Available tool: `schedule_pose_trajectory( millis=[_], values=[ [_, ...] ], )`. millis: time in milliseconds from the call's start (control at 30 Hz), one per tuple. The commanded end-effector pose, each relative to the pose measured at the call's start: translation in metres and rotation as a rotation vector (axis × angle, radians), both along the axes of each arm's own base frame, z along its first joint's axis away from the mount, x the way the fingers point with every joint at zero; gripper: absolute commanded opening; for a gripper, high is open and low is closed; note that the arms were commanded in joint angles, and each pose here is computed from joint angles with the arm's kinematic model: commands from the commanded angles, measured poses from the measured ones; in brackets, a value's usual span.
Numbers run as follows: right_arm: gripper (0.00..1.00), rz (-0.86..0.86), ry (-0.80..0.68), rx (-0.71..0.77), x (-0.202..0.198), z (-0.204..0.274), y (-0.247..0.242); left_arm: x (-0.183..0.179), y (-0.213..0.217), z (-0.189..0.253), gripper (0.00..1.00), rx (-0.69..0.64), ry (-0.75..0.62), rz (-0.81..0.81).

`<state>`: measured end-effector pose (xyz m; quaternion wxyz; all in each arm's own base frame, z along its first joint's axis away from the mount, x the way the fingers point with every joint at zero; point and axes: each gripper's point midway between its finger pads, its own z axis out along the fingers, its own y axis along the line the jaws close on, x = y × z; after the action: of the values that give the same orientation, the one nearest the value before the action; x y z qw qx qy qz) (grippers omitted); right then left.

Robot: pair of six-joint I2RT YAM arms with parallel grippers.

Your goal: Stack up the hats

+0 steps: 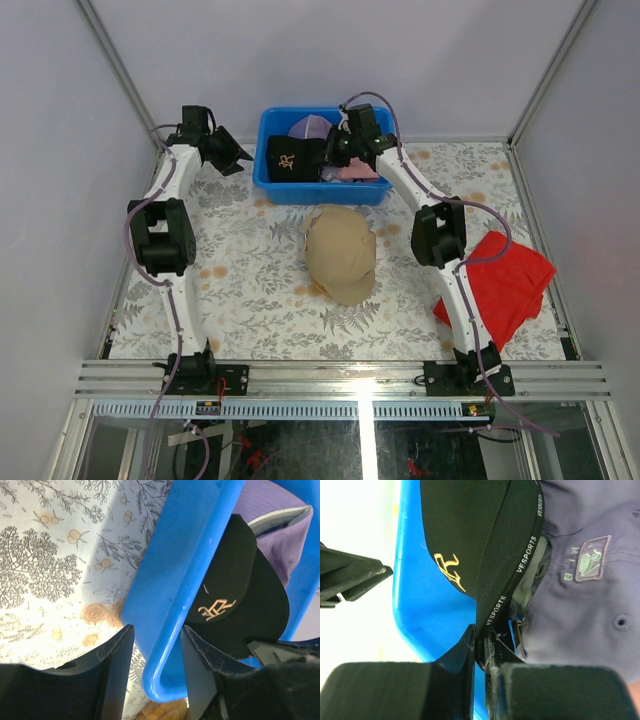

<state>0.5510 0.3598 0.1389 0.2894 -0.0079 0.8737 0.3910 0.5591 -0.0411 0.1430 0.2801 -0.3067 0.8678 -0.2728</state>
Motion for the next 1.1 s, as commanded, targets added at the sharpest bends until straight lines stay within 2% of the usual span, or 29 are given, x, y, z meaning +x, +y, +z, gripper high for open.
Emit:
schedule_pose_trajectory(
  millis=[0, 200, 367, 567, 700, 833, 1067],
  values=[
    [0.00, 0.022, -0.089, 0.032, -0.001, 0.036, 0.015, -0.013, -0.004, 0.036, 0.41, 0.011, -0.082, -0.033],
    [0.00, -0.011, -0.161, 0.063, -0.004, 0.094, -0.005, -0.049, -0.010, 0.053, 0.42, -0.010, -0.076, -0.021],
    [0.00, -0.068, -0.197, 0.199, -0.004, 0.157, -0.028, -0.084, -0.025, 0.076, 0.42, -0.052, -0.104, -0.044],
    [0.00, -0.089, -0.217, 0.385, -0.016, 0.234, -0.058, -0.129, -0.070, 0.083, 0.42, -0.127, -0.097, -0.152],
    [0.00, -0.085, -0.232, 0.435, -0.042, 0.275, -0.079, -0.161, -0.104, 0.084, 0.45, -0.162, -0.088, -0.248],
    [0.00, -0.089, -0.217, 0.483, -0.077, 0.294, -0.107, -0.187, -0.125, 0.082, 0.48, -0.186, -0.079, -0.335],
    [0.00, -0.137, -0.201, 0.518, -0.137, 0.305, -0.166, -0.204, -0.157, 0.090, 0.54, -0.185, -0.099, -0.475]
  ],
)
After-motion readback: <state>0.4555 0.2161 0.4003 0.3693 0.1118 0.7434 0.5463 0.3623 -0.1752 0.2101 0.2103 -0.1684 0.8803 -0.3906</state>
